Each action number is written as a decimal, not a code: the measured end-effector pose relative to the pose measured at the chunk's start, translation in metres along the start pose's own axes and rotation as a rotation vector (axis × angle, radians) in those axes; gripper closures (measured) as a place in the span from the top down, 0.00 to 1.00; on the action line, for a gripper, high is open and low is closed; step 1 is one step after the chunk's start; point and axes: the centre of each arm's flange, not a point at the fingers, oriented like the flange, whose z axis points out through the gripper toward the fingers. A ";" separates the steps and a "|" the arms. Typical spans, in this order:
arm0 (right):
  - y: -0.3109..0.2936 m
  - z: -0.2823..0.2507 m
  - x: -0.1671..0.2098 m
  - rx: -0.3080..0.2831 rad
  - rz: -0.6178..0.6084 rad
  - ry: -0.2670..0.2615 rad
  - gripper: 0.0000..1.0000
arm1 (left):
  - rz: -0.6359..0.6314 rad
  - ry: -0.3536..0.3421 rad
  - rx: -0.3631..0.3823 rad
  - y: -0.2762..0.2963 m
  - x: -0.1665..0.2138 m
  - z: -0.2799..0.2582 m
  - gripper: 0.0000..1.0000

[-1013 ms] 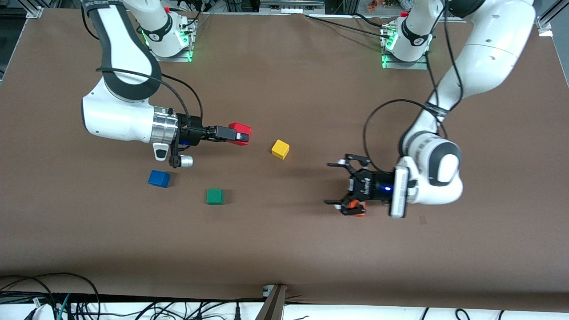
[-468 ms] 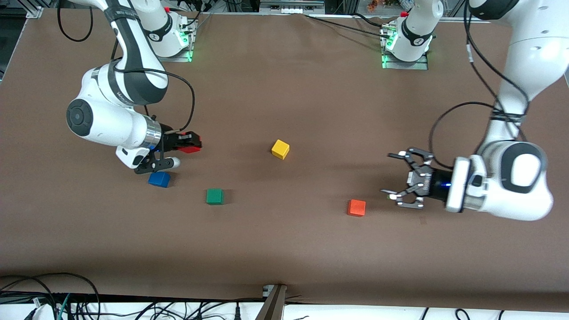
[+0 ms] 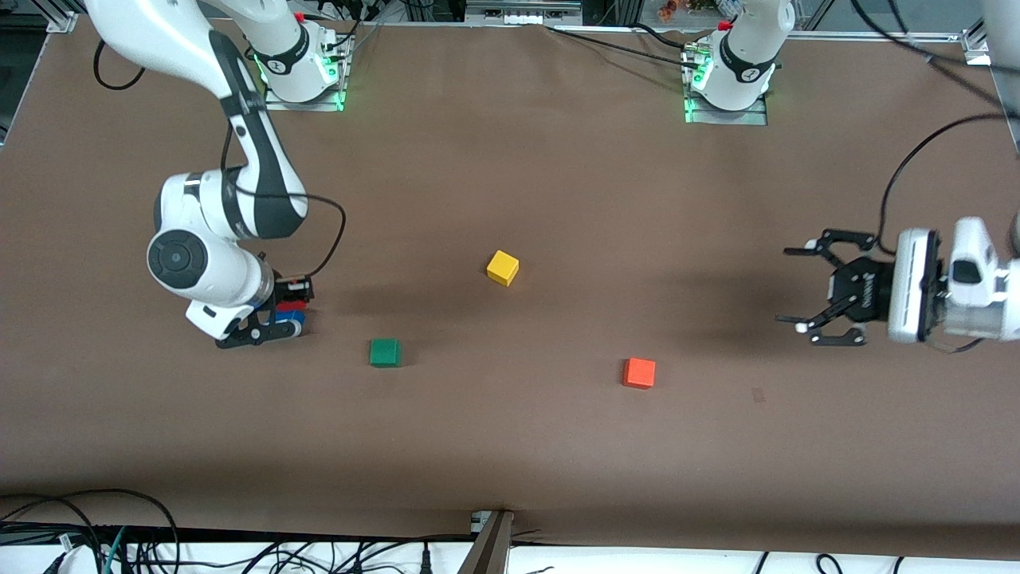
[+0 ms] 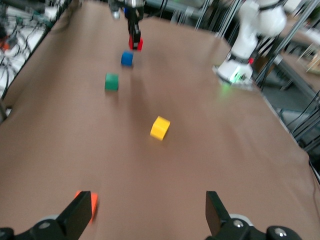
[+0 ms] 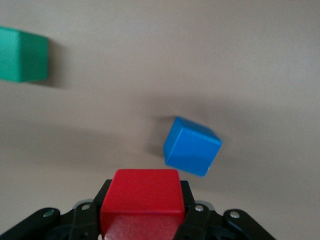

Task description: Pass red block to right arm, stack on blue

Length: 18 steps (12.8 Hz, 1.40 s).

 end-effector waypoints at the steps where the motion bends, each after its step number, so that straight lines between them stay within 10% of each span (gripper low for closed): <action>1: 0.004 0.009 0.004 -0.008 0.003 0.000 0.56 | -0.049 -0.067 0.030 0.013 0.016 -0.011 1.00; 9: 0.067 0.040 0.019 -0.030 0.025 -0.002 0.56 | -0.633 -0.526 0.381 0.149 0.168 0.009 1.00; 18: 0.054 0.043 0.021 -0.015 0.014 -0.003 0.56 | -1.101 -0.439 0.702 0.132 0.082 -0.029 1.00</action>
